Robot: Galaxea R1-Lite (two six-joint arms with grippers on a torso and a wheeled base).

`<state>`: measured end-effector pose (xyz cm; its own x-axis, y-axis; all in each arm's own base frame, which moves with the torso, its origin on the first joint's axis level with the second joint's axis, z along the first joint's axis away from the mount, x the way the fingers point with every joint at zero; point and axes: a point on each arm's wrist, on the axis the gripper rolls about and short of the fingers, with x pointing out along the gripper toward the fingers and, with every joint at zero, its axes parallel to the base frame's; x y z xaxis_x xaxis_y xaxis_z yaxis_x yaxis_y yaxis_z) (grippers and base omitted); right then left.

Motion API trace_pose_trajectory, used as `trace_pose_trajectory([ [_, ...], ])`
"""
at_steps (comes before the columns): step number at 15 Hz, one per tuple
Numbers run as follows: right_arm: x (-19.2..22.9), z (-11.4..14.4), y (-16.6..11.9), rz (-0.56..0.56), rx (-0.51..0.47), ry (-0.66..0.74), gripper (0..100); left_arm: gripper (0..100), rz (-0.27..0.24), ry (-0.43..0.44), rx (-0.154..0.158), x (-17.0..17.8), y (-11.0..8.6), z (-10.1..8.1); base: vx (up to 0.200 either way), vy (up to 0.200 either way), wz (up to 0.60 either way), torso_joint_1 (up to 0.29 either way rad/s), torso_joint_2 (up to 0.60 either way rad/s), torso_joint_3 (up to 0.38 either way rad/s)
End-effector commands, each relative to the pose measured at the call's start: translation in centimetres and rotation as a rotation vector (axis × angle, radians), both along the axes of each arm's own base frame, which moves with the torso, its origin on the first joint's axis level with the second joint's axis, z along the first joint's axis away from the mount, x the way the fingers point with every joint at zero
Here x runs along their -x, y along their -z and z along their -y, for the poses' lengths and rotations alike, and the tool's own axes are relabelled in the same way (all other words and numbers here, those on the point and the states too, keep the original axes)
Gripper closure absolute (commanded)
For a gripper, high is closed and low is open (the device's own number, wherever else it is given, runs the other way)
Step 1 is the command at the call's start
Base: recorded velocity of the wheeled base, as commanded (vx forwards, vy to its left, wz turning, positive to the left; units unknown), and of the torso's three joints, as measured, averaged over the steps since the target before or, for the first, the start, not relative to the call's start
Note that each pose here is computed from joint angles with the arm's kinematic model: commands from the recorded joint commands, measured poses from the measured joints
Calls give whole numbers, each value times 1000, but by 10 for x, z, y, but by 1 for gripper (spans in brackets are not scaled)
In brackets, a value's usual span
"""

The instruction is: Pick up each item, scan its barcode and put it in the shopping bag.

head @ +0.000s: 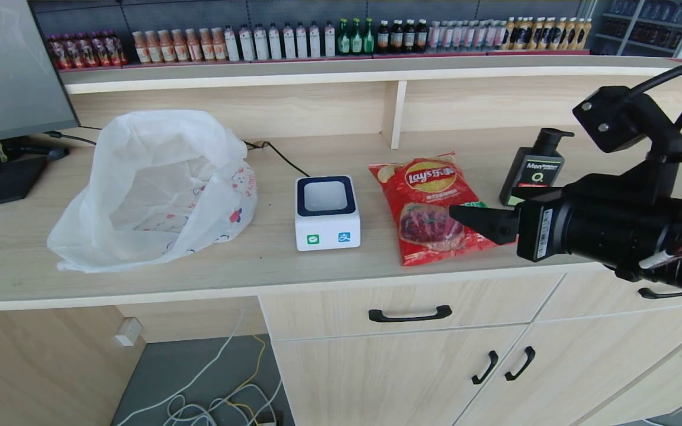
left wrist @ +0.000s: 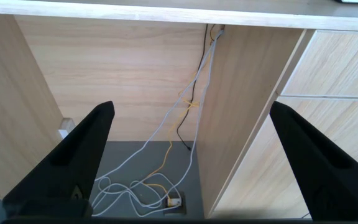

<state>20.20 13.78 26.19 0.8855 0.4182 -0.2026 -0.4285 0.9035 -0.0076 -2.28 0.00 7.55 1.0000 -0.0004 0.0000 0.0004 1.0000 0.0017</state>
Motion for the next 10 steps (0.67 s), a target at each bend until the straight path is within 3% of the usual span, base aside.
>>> trace_pose_trajectory([
  [1,-13,-10,5,-34,25,13,0,0,0,1,0,0,0,0,0,0,0,0,0,0],
  [10,-62,-17,7,-83,68,122,0,0,0,1,0,0,0,0,0,0,0,0,0,0],
])
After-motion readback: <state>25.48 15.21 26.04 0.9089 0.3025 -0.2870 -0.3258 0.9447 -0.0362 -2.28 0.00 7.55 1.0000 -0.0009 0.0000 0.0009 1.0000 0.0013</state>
